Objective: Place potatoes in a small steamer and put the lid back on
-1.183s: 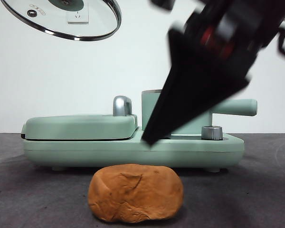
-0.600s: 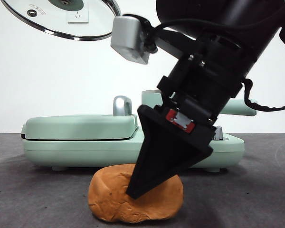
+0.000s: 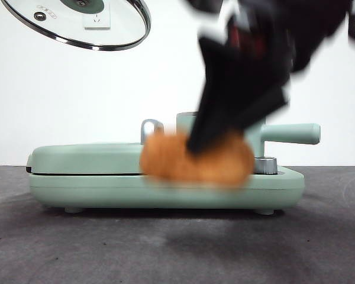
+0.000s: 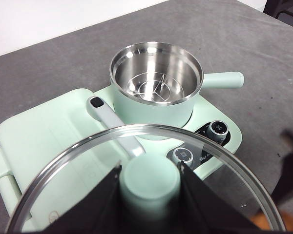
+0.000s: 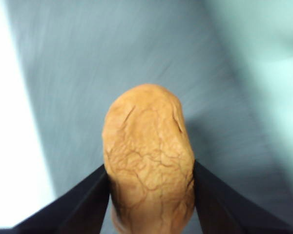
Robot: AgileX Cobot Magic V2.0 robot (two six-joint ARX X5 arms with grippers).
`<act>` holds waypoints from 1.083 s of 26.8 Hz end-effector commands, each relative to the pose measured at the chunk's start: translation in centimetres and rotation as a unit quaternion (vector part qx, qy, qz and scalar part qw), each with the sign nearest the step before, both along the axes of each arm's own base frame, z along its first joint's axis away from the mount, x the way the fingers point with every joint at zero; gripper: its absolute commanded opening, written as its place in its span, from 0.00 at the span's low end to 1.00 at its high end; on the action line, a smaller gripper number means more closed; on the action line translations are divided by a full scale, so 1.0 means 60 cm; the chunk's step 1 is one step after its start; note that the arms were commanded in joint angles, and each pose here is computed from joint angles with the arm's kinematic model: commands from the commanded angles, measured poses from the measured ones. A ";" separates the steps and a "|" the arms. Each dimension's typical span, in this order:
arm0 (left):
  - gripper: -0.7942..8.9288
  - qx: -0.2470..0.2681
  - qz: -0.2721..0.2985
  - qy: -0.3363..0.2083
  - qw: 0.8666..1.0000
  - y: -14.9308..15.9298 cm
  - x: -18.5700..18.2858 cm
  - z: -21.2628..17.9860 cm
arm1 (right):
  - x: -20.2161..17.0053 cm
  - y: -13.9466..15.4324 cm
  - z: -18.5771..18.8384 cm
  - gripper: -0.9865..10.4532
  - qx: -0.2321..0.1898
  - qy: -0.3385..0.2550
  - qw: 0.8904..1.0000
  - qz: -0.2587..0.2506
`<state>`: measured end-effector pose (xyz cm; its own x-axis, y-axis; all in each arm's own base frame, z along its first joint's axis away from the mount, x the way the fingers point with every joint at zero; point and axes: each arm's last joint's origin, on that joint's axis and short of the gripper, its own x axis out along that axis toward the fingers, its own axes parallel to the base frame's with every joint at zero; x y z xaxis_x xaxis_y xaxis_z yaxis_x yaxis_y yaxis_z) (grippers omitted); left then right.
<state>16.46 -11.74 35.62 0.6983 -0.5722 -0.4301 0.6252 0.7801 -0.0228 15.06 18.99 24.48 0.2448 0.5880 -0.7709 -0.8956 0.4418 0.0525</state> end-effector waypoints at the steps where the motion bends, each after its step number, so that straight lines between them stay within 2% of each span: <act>1: 0.09 -0.009 -0.004 -0.020 1.000 -0.002 0.000 0.012 | 0.004 -0.017 0.067 0.26 0.032 -0.013 0.995 -0.090; 3: 0.09 -0.009 -0.004 -0.020 1.000 -0.002 0.000 0.012 | 0.015 -0.037 0.120 0.26 0.048 -0.004 0.987 -0.154; 5: 0.09 -0.009 -0.004 -0.020 1.000 -0.002 0.001 0.011 | 0.027 -0.049 0.145 0.26 0.052 0.003 0.981 -0.185; 12: 0.09 -0.009 -0.004 -0.020 1.000 -0.002 0.001 0.011 | 0.106 -0.068 0.209 0.26 0.059 -0.020 0.968 -0.243; 20: 0.09 -0.010 -0.003 -0.019 1.000 -0.002 0.000 0.011 | 0.219 -0.055 0.206 0.26 0.029 -0.017 0.965 -0.260; 29: 0.09 -0.011 -0.002 -0.018 1.000 -0.002 0.000 0.011 | 0.321 -0.037 0.165 0.26 0.000 -0.006 0.963 -0.269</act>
<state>16.46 -11.74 35.62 0.6983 -0.5722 -0.4301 0.6252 0.7801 -0.0228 33.74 16.28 34.51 0.5234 0.3670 -0.7690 -0.5195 0.8528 0.0534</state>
